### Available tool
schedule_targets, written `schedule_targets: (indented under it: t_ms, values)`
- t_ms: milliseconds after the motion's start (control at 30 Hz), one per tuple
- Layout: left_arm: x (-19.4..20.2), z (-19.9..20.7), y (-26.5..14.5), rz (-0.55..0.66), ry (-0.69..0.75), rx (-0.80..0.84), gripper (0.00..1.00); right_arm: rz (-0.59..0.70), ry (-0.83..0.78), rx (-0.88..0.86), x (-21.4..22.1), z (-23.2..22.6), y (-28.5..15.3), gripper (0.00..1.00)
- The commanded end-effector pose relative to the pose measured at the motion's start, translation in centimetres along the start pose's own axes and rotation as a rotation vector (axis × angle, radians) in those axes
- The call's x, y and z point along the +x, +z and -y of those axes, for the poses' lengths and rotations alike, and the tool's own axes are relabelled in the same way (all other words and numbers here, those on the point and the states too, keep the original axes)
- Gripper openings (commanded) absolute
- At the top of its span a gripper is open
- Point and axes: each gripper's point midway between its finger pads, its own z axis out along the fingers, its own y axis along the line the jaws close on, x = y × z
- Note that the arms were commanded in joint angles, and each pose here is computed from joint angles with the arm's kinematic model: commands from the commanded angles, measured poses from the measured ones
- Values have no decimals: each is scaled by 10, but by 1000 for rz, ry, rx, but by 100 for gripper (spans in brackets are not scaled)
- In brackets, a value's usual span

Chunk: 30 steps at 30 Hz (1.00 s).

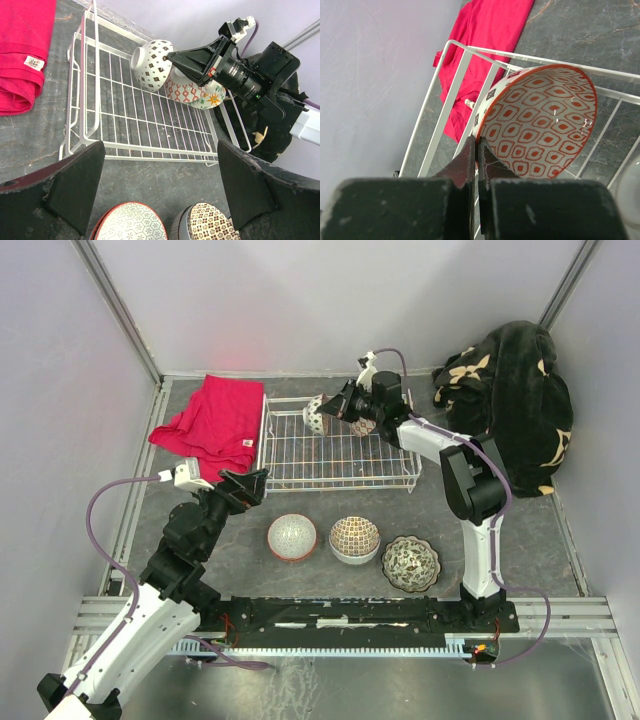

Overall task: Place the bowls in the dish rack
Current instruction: Pick up the bowl from the dish rack, then turn the bowl upside down on the dish rack.

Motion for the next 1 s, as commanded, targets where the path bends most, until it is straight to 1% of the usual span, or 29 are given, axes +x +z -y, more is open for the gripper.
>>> schedule_targets:
  t_ms: [0, 533, 967]
  values:
    - [-9, 5, 2, 41, 6, 19, 99, 41, -10, -20, -11, 5, -7, 2]
    - [-9, 5, 3, 42, 6, 17, 99, 36, 9, 24, 1, 33, -17, 2]
    - [-9, 5, 3, 40, 6, 17, 99, 37, -43, 184, 5, 55, -38, 2]
